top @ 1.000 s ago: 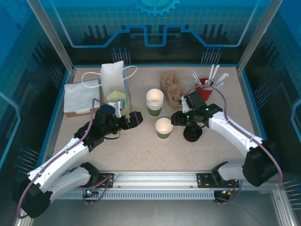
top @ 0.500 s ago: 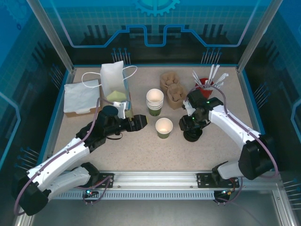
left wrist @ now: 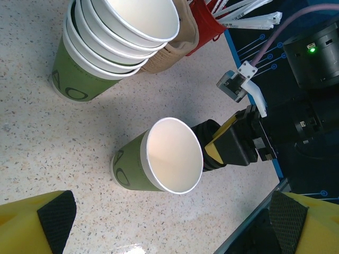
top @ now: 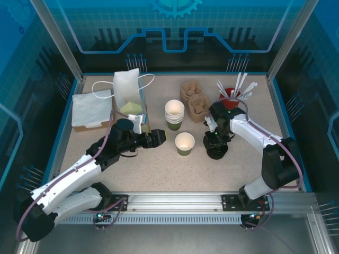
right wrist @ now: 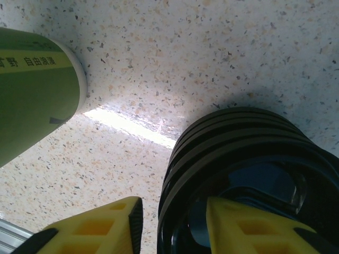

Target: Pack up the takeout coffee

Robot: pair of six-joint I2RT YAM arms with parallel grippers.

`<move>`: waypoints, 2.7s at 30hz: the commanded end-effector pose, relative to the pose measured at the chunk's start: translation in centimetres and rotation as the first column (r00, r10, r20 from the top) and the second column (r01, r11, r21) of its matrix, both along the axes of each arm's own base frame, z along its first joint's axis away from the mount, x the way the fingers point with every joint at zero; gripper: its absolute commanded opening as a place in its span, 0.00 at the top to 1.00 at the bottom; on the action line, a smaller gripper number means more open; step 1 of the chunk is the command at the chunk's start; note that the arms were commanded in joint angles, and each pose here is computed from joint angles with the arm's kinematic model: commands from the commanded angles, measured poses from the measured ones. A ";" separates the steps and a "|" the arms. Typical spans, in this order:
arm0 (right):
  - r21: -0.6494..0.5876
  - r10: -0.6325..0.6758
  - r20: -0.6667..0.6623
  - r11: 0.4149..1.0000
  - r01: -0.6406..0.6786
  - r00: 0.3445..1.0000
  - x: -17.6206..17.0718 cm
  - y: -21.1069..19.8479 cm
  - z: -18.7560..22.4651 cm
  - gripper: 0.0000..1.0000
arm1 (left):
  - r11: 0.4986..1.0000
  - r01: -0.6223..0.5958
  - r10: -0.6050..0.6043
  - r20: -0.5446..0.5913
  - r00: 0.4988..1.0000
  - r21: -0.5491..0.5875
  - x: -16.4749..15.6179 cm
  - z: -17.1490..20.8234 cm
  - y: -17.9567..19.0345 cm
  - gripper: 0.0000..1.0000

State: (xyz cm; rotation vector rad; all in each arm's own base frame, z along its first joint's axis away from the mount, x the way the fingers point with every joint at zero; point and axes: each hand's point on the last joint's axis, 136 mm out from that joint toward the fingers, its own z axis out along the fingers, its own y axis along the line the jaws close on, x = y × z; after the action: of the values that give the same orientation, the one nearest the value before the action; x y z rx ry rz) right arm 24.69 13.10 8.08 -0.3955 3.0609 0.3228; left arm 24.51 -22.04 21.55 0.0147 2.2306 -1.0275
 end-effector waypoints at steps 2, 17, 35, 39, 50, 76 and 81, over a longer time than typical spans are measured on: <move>0.036 -0.011 -0.048 0.999 0.013 0.999 -0.7 0.0 0.3 0.68 | 1.000 0.003 -0.003 0.043 0.999 0.013 0.3 1.4 -0.1 0.02; 0.237 -0.099 0.045 0.968 0.086 0.994 0.1 0.6 6.3 0.82 | 0.997 0.074 -0.070 0.227 0.971 -0.012 0.6 5.3 -1.1 0.02; 0.900 -0.173 0.183 0.426 -0.094 0.968 -1.2 5.2 28.8 0.82 | 0.881 0.364 -0.402 0.884 0.239 0.303 -3.5 16.0 -8.7 0.01; 0.918 -0.141 0.178 0.380 -0.113 0.974 -2.4 5.6 30.9 0.82 | 0.867 0.370 -0.410 0.899 0.152 0.333 -3.0 17.2 -10.2 0.01; 0.928 -0.136 0.186 0.349 -0.129 0.973 -3.5 6.0 32.5 0.83 | 0.856 0.368 -0.415 0.907 0.070 0.363 -0.9 17.6 -13.1 0.01; 0.929 -0.087 0.208 0.330 -0.169 0.974 -4.4 8.0 33.4 0.83 | 0.825 0.416 -0.444 0.894 0.061 0.382 -0.1 16.9 -15.5 0.14; 0.929 -0.082 0.203 0.333 -0.165 0.976 -4.5 8.0 33.2 0.83 | 0.822 0.408 -0.456 0.888 0.057 0.396 -0.2 16.7 -15.4 0.19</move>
State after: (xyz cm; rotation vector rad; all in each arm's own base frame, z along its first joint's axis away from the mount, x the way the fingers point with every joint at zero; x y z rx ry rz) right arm 20.93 20.88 40.51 -0.3263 2.0721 1.7836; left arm 25.00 -37.24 36.74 1.1326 1.0182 -0.8445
